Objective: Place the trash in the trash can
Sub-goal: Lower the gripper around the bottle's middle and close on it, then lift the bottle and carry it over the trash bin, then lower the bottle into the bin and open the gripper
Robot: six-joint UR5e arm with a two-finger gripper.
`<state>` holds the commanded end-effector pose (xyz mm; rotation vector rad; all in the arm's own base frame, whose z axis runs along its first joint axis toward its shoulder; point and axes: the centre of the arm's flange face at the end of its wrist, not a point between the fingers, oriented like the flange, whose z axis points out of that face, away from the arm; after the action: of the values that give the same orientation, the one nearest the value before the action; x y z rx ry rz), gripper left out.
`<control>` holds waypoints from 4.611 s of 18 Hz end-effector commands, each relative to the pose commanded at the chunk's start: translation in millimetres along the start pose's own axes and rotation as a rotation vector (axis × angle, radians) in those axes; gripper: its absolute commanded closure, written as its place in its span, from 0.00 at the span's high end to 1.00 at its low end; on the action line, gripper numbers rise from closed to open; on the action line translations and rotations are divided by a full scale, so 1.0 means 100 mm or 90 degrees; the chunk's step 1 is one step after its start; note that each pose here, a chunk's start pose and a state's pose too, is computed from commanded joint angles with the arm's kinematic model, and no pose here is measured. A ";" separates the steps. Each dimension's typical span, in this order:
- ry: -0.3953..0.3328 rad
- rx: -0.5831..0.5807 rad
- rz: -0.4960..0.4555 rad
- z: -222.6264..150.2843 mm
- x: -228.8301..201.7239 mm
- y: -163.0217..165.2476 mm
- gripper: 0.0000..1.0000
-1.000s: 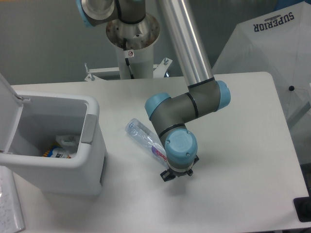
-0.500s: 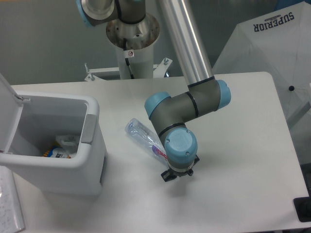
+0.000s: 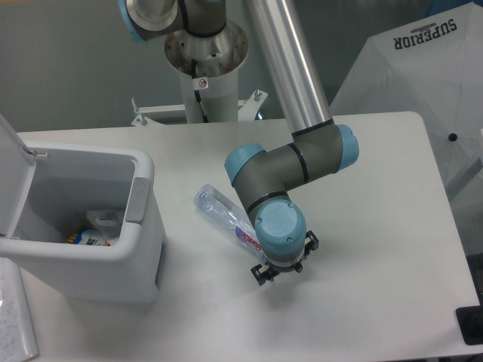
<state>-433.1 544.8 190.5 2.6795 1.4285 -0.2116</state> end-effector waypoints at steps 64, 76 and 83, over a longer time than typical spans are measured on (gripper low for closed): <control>0.554 0.585 0.455 -4.78 0.93 1.11 0.00; 0.535 0.550 0.613 -4.15 1.54 1.44 0.00; 0.533 0.536 0.627 -3.99 1.55 1.54 0.72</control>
<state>-189.1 646.4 561.2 4.0155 -0.2859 0.5728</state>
